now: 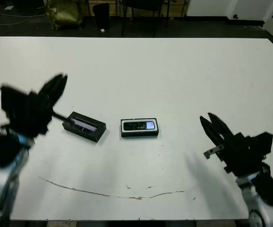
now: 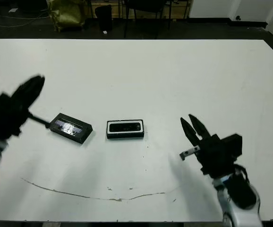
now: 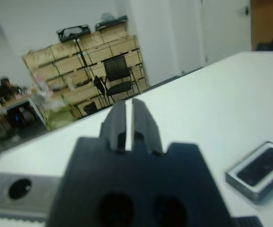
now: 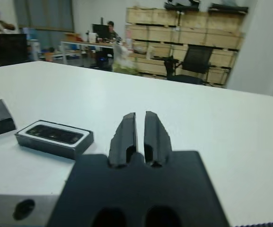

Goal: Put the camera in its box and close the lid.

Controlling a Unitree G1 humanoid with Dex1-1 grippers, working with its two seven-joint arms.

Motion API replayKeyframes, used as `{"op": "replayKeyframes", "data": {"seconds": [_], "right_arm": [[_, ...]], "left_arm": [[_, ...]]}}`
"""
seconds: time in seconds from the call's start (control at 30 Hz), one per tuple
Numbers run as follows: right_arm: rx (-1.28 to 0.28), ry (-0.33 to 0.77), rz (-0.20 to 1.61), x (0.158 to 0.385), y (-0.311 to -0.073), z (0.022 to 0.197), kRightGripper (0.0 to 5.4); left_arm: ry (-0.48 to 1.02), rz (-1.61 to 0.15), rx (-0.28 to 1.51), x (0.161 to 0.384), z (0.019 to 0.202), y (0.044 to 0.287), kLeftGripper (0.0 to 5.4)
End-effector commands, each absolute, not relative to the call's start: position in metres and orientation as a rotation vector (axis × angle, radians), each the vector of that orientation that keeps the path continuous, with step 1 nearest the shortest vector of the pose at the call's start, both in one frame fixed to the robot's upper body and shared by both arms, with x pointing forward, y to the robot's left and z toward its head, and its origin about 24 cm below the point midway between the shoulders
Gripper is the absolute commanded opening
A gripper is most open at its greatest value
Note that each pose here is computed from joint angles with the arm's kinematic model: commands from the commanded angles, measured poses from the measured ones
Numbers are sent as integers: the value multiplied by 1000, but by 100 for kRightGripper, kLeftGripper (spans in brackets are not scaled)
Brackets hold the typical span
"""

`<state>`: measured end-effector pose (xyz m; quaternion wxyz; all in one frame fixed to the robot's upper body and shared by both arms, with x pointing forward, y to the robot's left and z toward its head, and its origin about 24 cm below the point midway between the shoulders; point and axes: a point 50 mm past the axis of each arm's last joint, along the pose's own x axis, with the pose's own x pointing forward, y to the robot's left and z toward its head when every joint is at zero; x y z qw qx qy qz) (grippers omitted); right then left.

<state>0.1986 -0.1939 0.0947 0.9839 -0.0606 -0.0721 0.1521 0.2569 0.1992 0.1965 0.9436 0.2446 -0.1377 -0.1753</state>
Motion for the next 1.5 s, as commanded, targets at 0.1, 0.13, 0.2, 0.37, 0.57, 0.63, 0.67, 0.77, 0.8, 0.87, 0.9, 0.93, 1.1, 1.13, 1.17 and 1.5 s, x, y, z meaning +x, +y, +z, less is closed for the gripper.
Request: {"op": "replayKeyframes", "data": {"seconds": [0.1,0.13,0.2,0.37,0.57,0.63,0.67,0.77,0.8,0.87,0.9,0.93,1.1,1.13,1.17,1.5], "right_arm": [[-129,-119,245,196,-195,90,1],[-132,-121,242,197,-195,91,1],[-132,-128,245,197,-195,93,1],[-137,-139,252,200,-194,96,1],[-106,-118,234,198,-193,95,1],[-105,-120,234,197,-194,95,1],[-106,-121,234,197,-194,96,1],[-113,-117,231,196,-194,96,1],[-112,-120,234,196,-194,95,1],[-113,-123,233,196,-195,94,1],[-113,-121,229,196,-195,94,1],[-112,-120,226,196,-195,94,1],[-117,-135,232,196,-196,94,1],[-117,-140,235,196,-196,94,1],[-117,-143,236,196,-196,94,1],[-115,-137,241,195,-198,94,1]], "left_arm": [[-104,-494,774,290,215,189,0],[-70,-531,819,295,219,186,0],[7,-648,929,308,224,176,0],[175,-883,1160,334,224,152,0],[334,-1114,1394,356,208,128,0],[389,-1169,1435,360,199,123,0],[412,-1188,1443,361,194,122,0],[473,-1229,1446,363,183,117,0],[490,-1244,1449,363,179,116,0],[508,-1268,1459,361,172,114,0],[512,-1276,1469,360,169,113,0],[518,-1284,1478,359,166,113,0],[550,-1311,1502,356,154,115,0],[553,-1315,1508,355,151,115,0],[560,-1318,1513,355,149,116,0],[644,-1344,1579,352,134,120,0]]}}
